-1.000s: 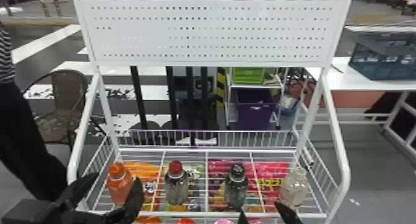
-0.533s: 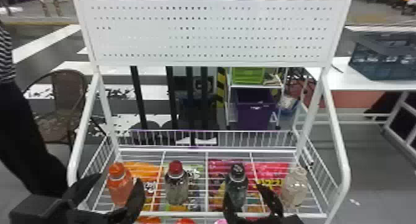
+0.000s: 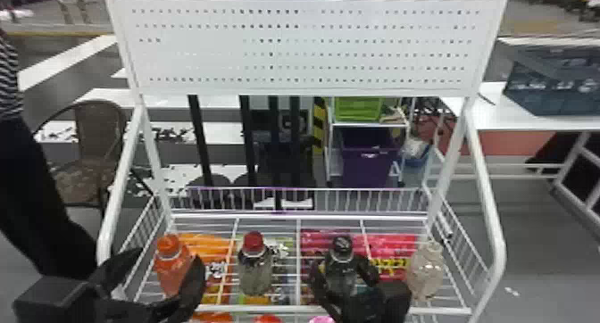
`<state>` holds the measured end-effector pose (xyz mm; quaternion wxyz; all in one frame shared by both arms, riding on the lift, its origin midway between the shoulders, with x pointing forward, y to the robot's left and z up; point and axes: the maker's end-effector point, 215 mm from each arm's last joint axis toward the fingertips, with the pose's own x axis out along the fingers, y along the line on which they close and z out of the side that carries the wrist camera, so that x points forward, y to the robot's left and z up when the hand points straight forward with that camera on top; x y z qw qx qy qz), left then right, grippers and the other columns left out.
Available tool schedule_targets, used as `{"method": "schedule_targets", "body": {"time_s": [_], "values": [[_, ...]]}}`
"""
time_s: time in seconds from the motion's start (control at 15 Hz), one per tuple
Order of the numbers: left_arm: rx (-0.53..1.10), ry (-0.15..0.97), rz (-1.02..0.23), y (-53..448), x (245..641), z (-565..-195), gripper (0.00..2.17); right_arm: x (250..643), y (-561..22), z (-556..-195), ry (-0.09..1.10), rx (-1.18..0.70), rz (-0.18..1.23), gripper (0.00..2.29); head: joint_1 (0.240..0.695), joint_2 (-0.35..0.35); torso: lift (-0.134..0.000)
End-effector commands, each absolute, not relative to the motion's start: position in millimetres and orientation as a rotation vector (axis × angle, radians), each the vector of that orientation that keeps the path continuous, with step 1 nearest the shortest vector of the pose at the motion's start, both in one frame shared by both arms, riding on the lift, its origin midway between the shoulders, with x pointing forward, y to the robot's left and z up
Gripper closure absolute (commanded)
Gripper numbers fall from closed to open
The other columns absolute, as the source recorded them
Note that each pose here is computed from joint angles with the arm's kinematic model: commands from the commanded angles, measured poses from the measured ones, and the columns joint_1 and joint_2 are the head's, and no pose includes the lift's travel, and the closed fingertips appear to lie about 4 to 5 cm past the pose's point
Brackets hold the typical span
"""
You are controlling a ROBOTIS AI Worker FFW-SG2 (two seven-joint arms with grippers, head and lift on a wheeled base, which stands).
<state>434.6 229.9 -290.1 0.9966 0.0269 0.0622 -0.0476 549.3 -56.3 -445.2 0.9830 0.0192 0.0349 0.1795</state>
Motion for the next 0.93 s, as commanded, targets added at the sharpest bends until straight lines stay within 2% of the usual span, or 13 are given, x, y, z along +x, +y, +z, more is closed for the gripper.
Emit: {"method": "schedule_targets", "body": {"time_s": [0.0,0.4,0.67,0.87], "values": [[0.054,0.117,-0.096,230.0,437.7,-287.4,0.14,546.8,-58.3,-443.4,0.068,0.033,0.350,1.15,0.499,0.000,0.000],[0.054,0.118,-0.098,229.4,438.5,-287.9,0.14,533.6,-64.3,-422.3,0.060,0.029,0.330,1.18,0.499,0.000,0.000],[0.053,0.118,-0.099,228.2,437.1,-287.6,0.14,505.2,-84.8,-392.0,0.093,0.008,0.319,1.18,0.499,0.000,0.000],[0.048,0.124,-0.104,224.8,436.1,-290.7,0.14,474.3,-116.9,-353.6,0.057,-0.013,0.293,1.18,0.499,0.000,0.000]]}}
